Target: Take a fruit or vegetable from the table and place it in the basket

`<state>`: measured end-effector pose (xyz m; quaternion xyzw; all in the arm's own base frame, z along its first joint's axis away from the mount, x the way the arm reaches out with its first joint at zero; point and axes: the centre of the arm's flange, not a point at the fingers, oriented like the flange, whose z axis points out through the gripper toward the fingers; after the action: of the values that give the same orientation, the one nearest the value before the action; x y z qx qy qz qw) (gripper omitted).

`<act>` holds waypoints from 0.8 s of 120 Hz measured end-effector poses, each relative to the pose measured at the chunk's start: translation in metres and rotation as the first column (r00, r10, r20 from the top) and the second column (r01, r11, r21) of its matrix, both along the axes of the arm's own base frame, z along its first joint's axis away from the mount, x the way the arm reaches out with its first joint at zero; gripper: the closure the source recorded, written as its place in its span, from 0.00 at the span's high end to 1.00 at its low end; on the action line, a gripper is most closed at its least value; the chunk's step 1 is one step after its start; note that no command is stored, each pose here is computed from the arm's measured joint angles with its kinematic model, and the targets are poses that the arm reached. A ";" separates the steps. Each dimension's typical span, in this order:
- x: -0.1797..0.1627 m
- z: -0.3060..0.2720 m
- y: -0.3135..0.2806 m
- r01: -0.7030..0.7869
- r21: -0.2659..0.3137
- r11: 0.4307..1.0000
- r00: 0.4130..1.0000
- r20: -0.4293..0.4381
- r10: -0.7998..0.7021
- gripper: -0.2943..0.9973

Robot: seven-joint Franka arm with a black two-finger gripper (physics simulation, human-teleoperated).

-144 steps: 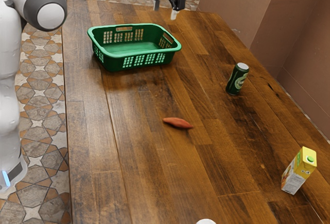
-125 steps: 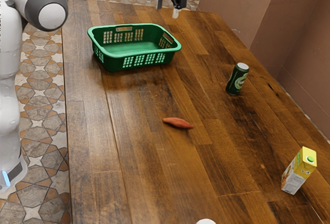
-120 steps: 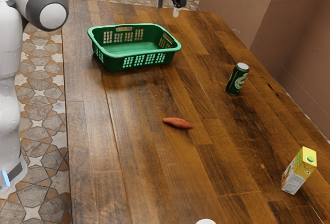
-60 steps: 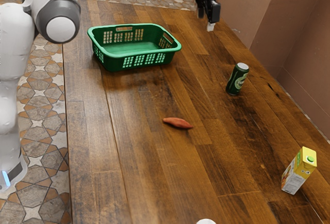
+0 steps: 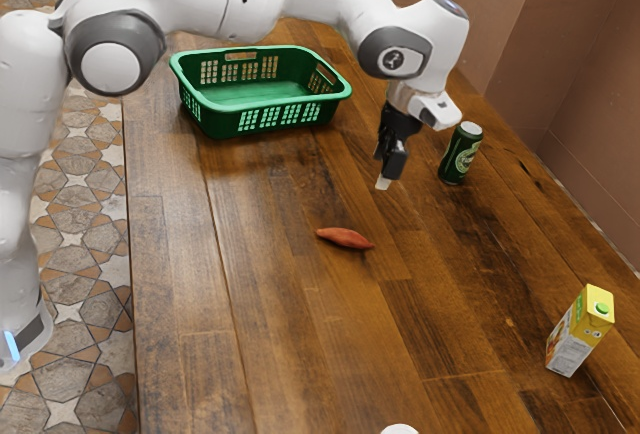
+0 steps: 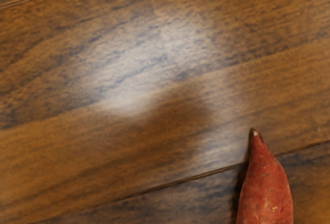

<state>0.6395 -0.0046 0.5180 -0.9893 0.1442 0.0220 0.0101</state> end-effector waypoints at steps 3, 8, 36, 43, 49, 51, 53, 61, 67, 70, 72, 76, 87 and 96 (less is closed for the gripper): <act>-0.001 -0.007 -0.002 0.009 -0.003 1.000 1.000 0.000 -0.009 0.75; -0.003 -0.017 -0.006 0.024 -0.009 1.000 1.000 0.000 -0.024 0.75; -0.008 -0.056 -0.013 0.077 -0.038 0.996 0.997 0.028 -0.076 0.75; -0.011 -0.067 -0.014 0.085 -0.048 0.995 0.996 0.022 -0.084 0.74; -0.015 -0.079 -0.014 0.093 -0.054 0.994 0.996 0.007 -0.093 0.74; -0.016 -0.083 -0.014 0.096 -0.056 0.994 0.995 0.003 -0.096 0.74; -0.016 -0.086 -0.015 0.098 -0.058 0.993 0.995 -0.001 -0.099 0.74; -0.019 -0.094 -0.015 0.109 -0.062 0.992 0.994 -0.009 -0.109 0.74; -0.019 -0.097 -0.015 0.117 -0.064 0.991 0.993 -0.010 -0.118 0.74; -0.019 -0.099 -0.016 0.121 -0.065 0.991 0.993 -0.011 -0.122 0.74; -0.019 -0.100 -0.016 0.123 -0.065 0.990 0.992 -0.013 -0.124 0.74; -0.019 -0.104 -0.015 0.127 -0.066 0.990 0.992 -0.016 -0.128 0.74; -0.019 -0.107 -0.015 0.137 -0.068 0.988 0.990 -0.017 -0.139 0.74; -0.020 -0.106 -0.015 0.147 -0.069 0.987 0.989 -0.017 -0.148 0.74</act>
<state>0.6198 -0.0198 0.4122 -0.9753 0.2179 0.0273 -0.0232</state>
